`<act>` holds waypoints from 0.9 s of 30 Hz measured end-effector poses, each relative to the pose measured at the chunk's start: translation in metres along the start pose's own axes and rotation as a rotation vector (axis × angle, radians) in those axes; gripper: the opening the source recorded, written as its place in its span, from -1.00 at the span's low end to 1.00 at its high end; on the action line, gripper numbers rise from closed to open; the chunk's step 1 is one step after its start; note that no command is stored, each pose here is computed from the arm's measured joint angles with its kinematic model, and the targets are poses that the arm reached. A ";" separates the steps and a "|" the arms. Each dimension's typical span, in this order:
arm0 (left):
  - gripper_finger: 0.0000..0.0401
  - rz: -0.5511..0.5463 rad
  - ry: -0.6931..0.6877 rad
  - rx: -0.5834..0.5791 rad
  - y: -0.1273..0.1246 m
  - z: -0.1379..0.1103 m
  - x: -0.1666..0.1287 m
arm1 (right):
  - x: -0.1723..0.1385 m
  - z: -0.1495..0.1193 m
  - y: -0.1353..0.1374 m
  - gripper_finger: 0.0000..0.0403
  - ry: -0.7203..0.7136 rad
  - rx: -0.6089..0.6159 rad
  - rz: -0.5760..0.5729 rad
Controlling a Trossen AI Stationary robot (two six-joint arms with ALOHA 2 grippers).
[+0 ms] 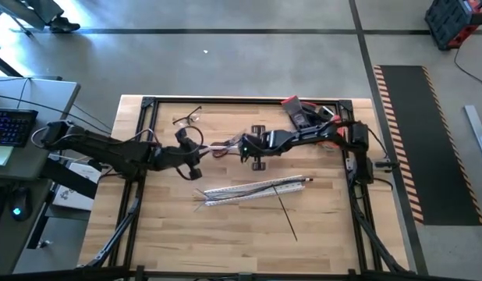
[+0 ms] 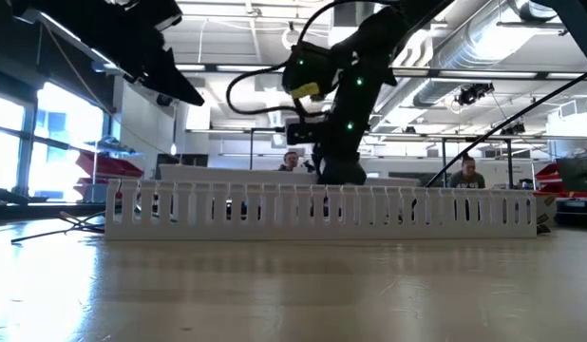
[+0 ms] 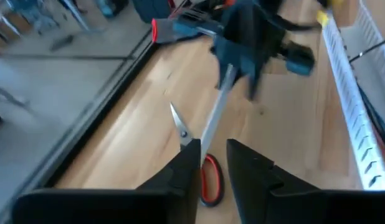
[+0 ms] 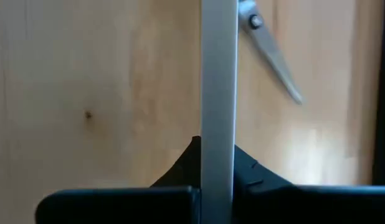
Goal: Ziptie cables
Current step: Close the white cable duct lid
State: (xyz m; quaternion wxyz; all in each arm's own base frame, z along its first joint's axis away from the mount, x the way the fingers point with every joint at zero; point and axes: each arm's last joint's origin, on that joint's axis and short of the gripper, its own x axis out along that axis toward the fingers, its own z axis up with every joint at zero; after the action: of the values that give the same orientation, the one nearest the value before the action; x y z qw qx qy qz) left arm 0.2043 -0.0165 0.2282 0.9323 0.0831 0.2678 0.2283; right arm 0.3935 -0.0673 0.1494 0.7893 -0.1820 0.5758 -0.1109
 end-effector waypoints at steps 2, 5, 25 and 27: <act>-0.66 -0.020 0.008 -0.042 0.003 0.000 -0.001 | 0.008 0.002 0.009 -0.97 0.016 0.047 -0.043; -0.65 -0.100 -0.004 -0.090 0.001 -0.005 0.000 | 0.021 0.001 0.024 -0.98 0.059 0.056 -0.121; -0.80 -0.172 -0.031 -0.256 -0.009 -0.065 0.016 | 0.018 0.009 0.055 -0.12 0.029 -0.020 -0.097; -0.80 -0.173 -0.028 -0.248 -0.009 -0.065 0.016 | 0.011 0.010 0.052 0.03 0.011 -0.054 -0.054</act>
State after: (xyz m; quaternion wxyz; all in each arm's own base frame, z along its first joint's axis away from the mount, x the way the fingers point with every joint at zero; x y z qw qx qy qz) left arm 0.1844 -0.0144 0.1635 0.9552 -0.0527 0.2309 0.1774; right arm 0.4045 -0.0224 0.1214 0.7778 -0.2181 0.5777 -0.1175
